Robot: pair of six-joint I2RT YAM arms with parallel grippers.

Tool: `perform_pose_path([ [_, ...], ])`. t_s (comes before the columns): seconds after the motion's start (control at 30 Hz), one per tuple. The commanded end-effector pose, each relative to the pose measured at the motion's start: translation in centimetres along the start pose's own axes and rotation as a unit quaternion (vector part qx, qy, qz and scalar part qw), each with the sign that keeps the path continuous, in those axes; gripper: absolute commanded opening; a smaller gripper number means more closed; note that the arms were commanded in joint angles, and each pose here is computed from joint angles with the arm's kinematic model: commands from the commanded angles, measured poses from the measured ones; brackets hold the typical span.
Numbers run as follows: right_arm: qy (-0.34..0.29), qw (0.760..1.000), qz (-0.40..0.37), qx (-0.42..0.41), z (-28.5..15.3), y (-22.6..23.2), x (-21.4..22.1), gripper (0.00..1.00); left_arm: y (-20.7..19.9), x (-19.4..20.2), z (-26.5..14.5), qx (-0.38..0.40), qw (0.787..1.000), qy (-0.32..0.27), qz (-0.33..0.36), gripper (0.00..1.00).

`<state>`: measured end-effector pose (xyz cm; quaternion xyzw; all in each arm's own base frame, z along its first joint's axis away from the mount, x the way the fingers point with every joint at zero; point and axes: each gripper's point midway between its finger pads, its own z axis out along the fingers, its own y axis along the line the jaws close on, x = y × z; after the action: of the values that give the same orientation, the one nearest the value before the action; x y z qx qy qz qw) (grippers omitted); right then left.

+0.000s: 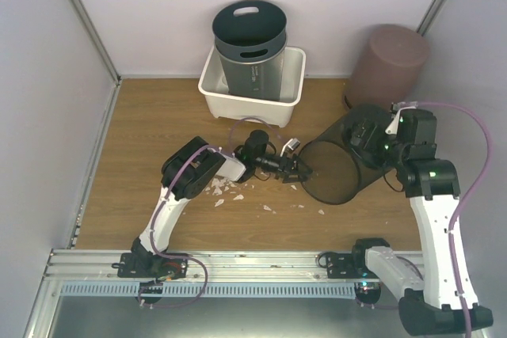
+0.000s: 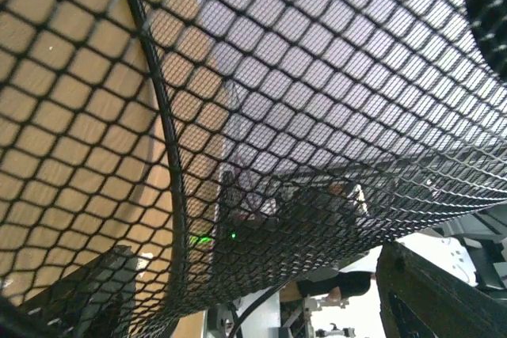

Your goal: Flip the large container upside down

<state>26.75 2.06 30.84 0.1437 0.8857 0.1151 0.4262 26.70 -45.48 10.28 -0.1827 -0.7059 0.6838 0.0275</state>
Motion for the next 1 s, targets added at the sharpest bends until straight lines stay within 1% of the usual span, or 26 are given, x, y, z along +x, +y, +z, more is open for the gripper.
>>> perform_pose_path([
  [0.0,0.099,0.995,0.008,-0.015,2.2,-0.3,5.5,1.00,1.1,-0.2,1.1,-0.033,0.999,0.010,0.022,0.80],
  [0.07,0.100,0.995,0.009,-0.021,2.5,-0.3,6.0,1.00,1.7,-0.3,1.2,-0.041,0.999,0.014,0.014,0.81],
  [0.17,0.092,0.995,0.007,-0.028,2.6,-0.1,5.9,1.00,2.0,-0.6,1.5,-0.061,0.998,0.023,0.021,0.82],
  [0.23,0.079,0.996,0.001,-0.033,2.1,0.1,5.3,1.00,2.5,-1.0,1.4,-0.079,0.996,0.022,0.025,0.82],
  [0.33,0.058,0.997,-0.009,-0.047,1.5,0.8,4.1,1.00,3.1,-0.8,1.5,-0.086,0.996,0.031,0.010,0.83],
  [0.43,0.047,0.997,-0.014,-0.055,1.1,1.2,3.4,1.00,3.5,-1.1,1.3,-0.101,0.994,0.034,0.013,0.83],
  [0.5,0.038,0.997,-0.017,-0.060,0.8,1.5,2.8,1.00,3.8,-1.3,1.0,-0.127,0.991,0.038,0.022,0.83],
  [0.57,0.030,0.998,-0.017,-0.061,0.6,1.7,2.3,0.99,3.6,-2.1,0.7,-0.157,0.986,0.038,0.049,0.84],
  [0.77,0.008,0.997,-0.027,-0.066,-0.3,2.1,0.9,1.00,4.3,-2.6,-1.5,-0.230,0.970,0.043,0.061,0.84],
  [0.87,-0.018,0.997,-0.039,-0.070,-1.8,2.7,-0.8,1.00,4.2,-2.7,-2.9,-0.257,0.962,0.051,0.079,0.84],
  [0.93,-0.055,0.995,-0.044,-0.069,-4.2,3.3,-3.0,1.00,4.0,-2.9,-4.3,-0.277,0.955,0.051,0.092,0.84],
  [0.97,-0.064,0.995,-0.044,-0.061,-5.3,3.1,-3.6,1.00,3.5,-3.1,-4.9,-0.282,0.953,0.050,0.099,0.84],
])
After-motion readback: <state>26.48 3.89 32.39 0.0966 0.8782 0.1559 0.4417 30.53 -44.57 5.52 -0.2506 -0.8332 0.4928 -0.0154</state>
